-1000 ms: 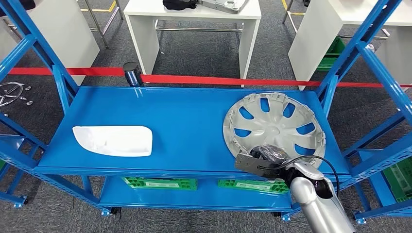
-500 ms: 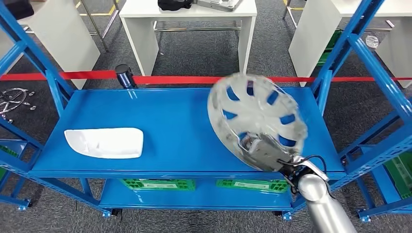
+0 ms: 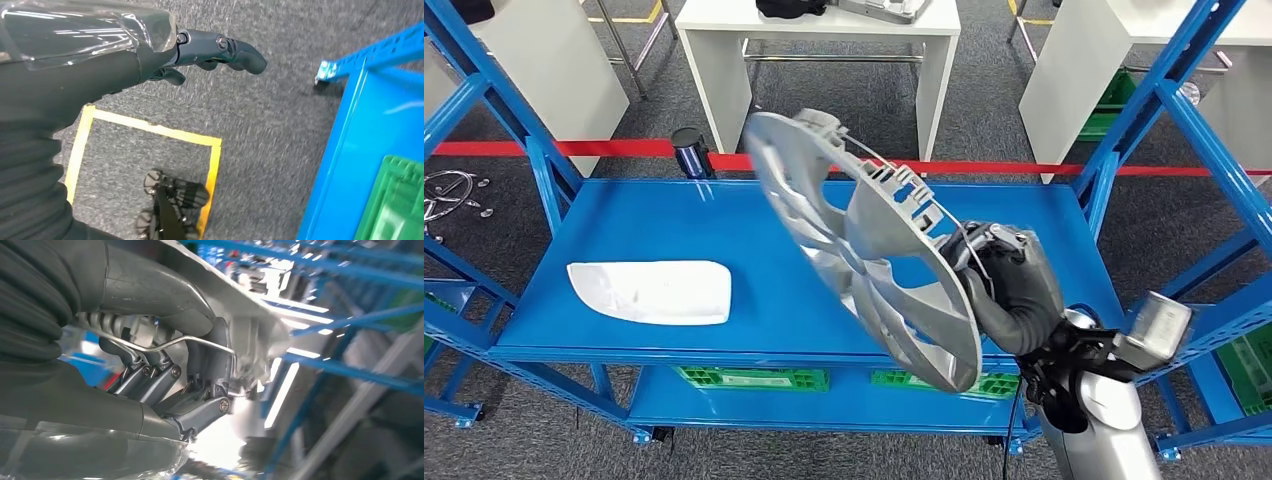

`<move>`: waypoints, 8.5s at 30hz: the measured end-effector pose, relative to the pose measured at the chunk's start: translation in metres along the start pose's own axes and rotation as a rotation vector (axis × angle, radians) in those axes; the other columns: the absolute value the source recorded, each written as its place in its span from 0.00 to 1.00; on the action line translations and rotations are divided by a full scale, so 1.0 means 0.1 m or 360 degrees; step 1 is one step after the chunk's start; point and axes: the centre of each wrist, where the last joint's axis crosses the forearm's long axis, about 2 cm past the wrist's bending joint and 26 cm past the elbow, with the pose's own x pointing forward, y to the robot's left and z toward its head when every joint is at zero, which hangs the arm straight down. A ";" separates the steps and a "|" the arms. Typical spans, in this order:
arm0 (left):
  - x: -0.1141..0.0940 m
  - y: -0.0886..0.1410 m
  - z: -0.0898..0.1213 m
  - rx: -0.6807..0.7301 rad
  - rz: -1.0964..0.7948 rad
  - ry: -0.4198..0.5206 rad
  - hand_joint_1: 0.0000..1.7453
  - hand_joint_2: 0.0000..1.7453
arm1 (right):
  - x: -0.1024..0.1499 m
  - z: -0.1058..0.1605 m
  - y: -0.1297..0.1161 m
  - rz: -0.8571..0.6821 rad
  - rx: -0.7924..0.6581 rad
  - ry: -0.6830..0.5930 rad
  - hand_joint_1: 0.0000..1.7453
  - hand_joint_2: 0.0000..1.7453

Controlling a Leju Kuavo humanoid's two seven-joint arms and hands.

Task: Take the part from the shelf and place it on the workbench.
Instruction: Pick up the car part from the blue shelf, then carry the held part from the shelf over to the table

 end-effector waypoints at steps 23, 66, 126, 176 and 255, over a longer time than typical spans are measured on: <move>0.04 -0.01 0.09 -0.0016 -0.0058 -0.0021 0.00 1.00 | 0.27 -0.11 0.11 -0.0301 0.0132 -0.0299 1.00 1.00; 0.20 0.43 0.31 -0.0206 -0.0460 0.0092 0.00 1.00 | 0.57 -0.13 0.38 -0.0634 0.0690 -0.0624 1.00 1.00; 0.10 0.07 0.12 -0.0203 -0.0315 0.0057 0.00 1.00 | 0.16 0.03 0.51 -0.0805 0.0634 -0.0226 1.00 1.00; 0.28 0.36 0.43 -0.0067 -0.0394 0.0142 0.00 1.00 | 0.17 0.09 0.43 -0.0703 0.0631 -0.0296 1.00 1.00; 0.28 0.35 0.31 -0.0145 -0.0496 0.0074 0.00 1.00 | 0.27 0.01 0.39 -0.0665 0.0636 -0.0390 1.00 1.00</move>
